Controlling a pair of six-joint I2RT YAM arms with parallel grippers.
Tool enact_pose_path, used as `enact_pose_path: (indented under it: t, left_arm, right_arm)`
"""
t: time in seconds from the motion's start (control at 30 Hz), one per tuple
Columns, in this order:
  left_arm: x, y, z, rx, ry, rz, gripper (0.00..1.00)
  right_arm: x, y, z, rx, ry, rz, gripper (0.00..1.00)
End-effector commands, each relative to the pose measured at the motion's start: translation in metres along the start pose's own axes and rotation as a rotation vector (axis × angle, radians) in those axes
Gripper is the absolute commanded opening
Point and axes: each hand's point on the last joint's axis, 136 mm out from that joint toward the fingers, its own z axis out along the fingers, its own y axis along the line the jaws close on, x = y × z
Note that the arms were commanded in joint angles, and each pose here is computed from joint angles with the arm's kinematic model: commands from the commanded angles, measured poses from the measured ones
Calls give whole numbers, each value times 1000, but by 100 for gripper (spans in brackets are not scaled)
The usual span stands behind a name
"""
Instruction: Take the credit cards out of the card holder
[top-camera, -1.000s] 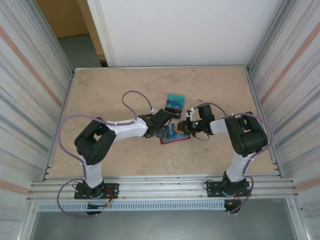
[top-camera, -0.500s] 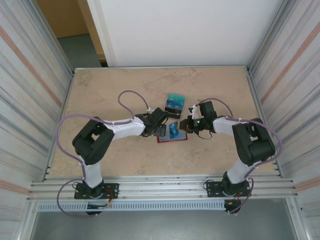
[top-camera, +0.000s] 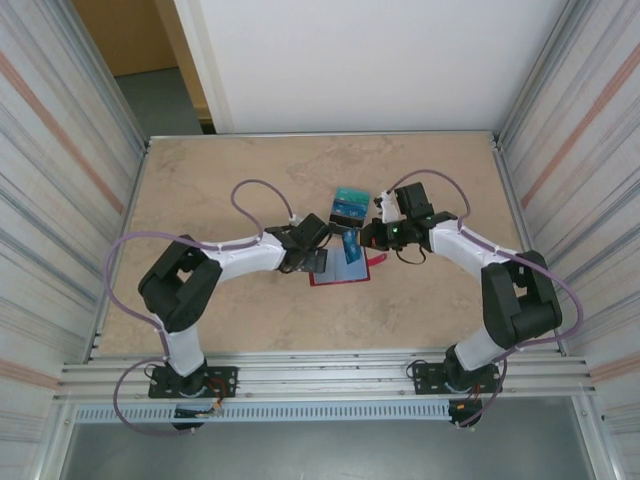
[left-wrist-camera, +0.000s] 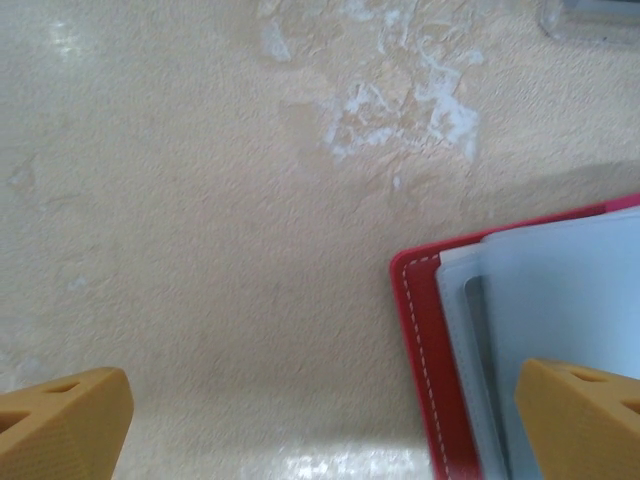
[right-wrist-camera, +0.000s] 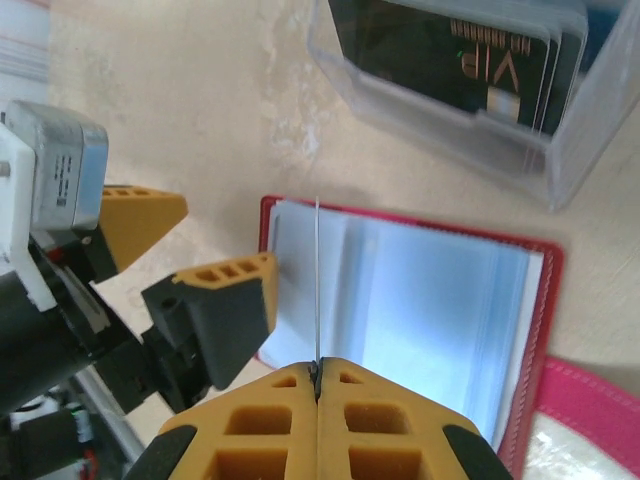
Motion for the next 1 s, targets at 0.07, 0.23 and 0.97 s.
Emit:
enact_pose_path:
  t: [0.07,0.23,0.97]
  left_arm:
    - [-6,7,-29,12,-40,14,99]
    - [-7,10,-42,34,-68,-12,99]
    - [10,32,-54,31,-80,-77,99]
  right_arm:
    - [-22,2,-17,120,-25,-186,0]
    - [-48,2,-18,184,-44,-314,0]
    - [-105,0,-6,302,-8,-798,0]
